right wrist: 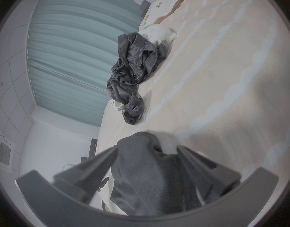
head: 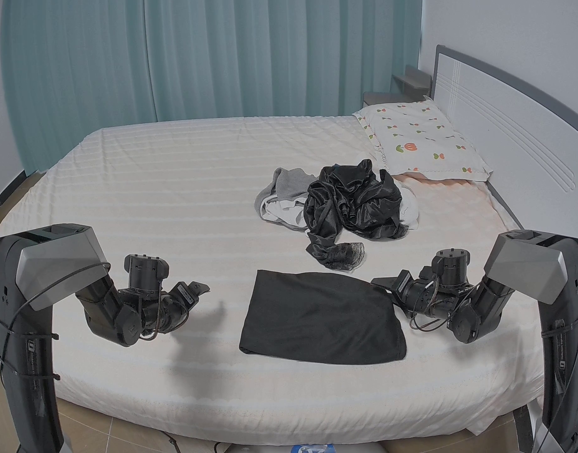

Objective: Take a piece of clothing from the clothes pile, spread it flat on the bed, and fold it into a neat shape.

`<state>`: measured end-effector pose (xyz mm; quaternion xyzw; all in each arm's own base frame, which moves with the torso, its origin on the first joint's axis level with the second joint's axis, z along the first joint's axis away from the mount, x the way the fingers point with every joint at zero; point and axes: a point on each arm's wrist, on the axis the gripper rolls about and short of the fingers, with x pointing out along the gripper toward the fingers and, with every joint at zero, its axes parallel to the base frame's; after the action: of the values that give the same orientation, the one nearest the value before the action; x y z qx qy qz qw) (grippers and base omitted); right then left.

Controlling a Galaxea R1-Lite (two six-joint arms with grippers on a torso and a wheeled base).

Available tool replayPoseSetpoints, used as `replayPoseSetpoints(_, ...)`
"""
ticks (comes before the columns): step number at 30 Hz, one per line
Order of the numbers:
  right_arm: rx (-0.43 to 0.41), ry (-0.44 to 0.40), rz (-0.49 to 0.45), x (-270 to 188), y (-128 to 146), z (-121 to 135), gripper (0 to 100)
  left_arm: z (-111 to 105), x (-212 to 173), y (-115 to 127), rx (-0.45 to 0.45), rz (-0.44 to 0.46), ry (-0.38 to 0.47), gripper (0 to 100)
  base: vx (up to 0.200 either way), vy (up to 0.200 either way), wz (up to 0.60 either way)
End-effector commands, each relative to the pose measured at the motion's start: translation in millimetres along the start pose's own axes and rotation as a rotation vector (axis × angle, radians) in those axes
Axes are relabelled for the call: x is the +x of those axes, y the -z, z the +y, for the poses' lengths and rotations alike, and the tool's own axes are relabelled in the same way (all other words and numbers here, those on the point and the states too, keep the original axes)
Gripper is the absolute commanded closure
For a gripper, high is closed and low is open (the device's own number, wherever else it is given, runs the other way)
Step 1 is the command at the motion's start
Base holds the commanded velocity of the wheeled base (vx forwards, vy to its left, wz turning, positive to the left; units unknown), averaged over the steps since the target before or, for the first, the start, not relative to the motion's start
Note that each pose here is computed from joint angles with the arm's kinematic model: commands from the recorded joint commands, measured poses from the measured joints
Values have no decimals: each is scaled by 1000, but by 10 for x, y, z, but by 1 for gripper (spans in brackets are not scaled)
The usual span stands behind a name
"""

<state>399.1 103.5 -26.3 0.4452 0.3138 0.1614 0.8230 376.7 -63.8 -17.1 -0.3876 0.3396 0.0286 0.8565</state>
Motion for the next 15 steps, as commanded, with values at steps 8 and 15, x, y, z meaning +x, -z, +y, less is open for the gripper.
replayPoseSetpoints(8, -2, -1, -24, -29, -20, -23, 100, 6, 6, 5, -1, 2, -2, 0, 0, 0, 0)
replayPoseSetpoints(15, -32, -54, -81, -136, -35, -23, 100, 6, 6, 5, -1, 2, -2, 0, 0, 0, 0)
